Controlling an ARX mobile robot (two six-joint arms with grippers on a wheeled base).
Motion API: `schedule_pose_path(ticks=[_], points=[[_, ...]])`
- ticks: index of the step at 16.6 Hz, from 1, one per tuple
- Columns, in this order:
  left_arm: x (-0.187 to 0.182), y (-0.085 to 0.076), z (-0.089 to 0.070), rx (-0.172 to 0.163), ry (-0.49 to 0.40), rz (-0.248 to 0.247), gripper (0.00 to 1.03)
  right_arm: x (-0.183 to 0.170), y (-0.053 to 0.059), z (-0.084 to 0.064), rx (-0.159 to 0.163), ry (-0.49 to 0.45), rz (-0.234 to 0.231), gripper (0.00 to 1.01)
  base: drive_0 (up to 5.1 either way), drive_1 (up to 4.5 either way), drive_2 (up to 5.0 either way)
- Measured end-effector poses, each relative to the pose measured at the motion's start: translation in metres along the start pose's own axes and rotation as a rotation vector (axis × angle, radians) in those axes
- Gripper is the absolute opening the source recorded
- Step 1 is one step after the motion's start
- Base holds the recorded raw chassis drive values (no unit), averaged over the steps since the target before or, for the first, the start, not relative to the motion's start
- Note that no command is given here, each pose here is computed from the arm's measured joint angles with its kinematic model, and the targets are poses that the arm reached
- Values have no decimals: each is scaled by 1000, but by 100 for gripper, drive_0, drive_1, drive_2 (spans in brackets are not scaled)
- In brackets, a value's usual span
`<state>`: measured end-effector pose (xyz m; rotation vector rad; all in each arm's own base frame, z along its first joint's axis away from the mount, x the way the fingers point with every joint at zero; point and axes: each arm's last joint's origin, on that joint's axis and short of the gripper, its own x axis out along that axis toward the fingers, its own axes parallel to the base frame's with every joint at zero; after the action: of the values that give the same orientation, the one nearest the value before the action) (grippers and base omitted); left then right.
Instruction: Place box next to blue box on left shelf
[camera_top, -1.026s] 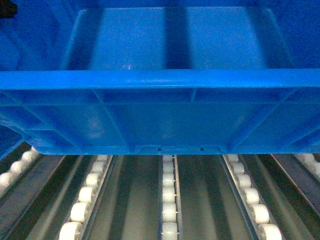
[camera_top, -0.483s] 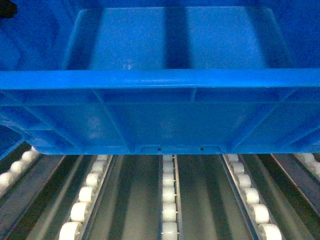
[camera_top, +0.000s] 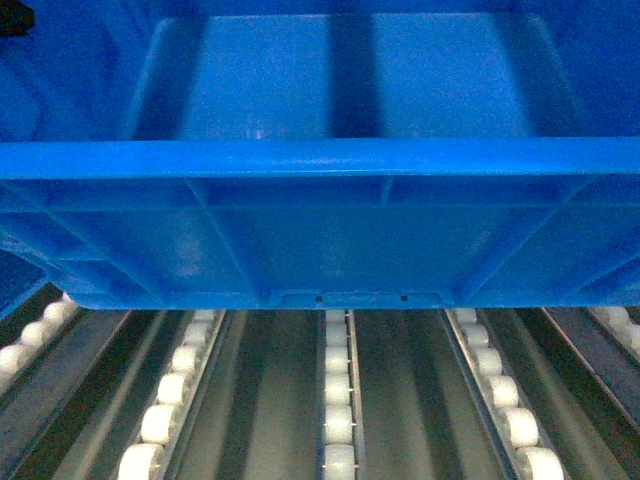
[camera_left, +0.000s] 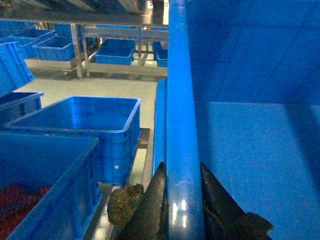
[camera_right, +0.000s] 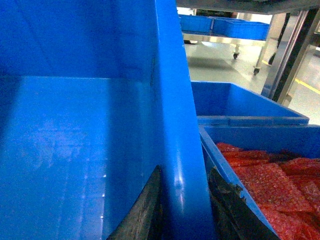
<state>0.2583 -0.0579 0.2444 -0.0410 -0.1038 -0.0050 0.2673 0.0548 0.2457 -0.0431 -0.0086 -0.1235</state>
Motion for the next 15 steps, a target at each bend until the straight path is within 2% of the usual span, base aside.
schedule_pose_path(ticks=[11, 12, 13, 14, 15], points=[[0, 0, 0, 0, 0, 0, 10, 0, 0, 0, 0, 0, 0, 18, 0, 0, 0], [0, 0, 1, 28, 52, 21, 10, 0, 0, -1, -7, 15, -5, 18, 0, 0, 0], [0, -1, 5, 66, 90, 30, 10, 1, 2, 2, -45, 109, -38, 18, 0, 0, 0], [0, -1, 3, 88, 127, 33, 10, 0, 3, -3, -61, 175, -41, 18, 0, 0, 0], [1, 1, 0, 105, 146, 40, 10, -1, 3, -6, -55, 208, -37, 18, 0, 0, 0]])
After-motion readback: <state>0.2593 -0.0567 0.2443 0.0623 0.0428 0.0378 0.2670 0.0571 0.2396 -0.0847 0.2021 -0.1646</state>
